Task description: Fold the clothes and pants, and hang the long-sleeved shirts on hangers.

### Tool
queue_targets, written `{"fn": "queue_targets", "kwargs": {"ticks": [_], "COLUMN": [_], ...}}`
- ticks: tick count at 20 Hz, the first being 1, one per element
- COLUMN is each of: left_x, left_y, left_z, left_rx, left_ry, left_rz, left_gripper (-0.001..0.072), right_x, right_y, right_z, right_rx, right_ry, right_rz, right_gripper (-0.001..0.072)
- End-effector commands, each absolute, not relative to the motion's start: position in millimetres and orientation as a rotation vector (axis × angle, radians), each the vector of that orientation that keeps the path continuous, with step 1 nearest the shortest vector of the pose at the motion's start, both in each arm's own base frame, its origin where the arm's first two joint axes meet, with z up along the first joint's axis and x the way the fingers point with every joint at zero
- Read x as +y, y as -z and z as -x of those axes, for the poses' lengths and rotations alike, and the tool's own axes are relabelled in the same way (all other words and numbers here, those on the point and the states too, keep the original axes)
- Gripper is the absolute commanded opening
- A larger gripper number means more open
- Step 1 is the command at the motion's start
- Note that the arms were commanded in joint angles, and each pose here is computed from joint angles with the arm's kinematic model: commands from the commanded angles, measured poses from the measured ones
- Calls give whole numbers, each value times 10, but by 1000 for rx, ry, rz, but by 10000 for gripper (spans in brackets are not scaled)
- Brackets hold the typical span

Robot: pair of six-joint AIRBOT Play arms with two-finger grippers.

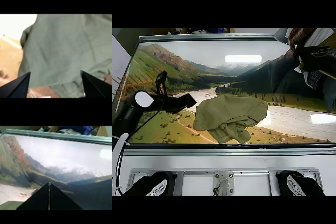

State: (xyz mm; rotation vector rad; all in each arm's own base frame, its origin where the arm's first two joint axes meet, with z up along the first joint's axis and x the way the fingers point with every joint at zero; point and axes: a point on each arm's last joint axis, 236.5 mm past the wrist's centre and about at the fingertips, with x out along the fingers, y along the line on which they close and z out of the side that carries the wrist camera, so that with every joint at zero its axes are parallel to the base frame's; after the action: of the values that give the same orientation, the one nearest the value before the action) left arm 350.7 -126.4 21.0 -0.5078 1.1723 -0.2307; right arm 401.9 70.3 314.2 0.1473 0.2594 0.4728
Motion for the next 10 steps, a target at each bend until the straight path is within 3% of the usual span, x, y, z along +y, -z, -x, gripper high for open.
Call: {"fn": "queue_targets", "kwargs": {"ticks": [1, 5, 10], "left_x": [-1083, -1224, -1450], "left_y": [462, 1018, 1200], "left_z": [-3203, -3040, -3103], "left_rx": [1308, 1434, 1498], "left_ry": [110, 63, 100], "left_rz": [643, 794, 777], "left_gripper": [712, 712, 711], "right_x": [750, 771, 734], "right_y": [-3088, -3065, -3005], "right_z": [-3980, -3962, -3965], "right_rx": [285, 297, 315], "right_ry": [-496, -506, -491], "right_rz": [-145, -143, -118], "right_gripper": [16, 17, 16]}}
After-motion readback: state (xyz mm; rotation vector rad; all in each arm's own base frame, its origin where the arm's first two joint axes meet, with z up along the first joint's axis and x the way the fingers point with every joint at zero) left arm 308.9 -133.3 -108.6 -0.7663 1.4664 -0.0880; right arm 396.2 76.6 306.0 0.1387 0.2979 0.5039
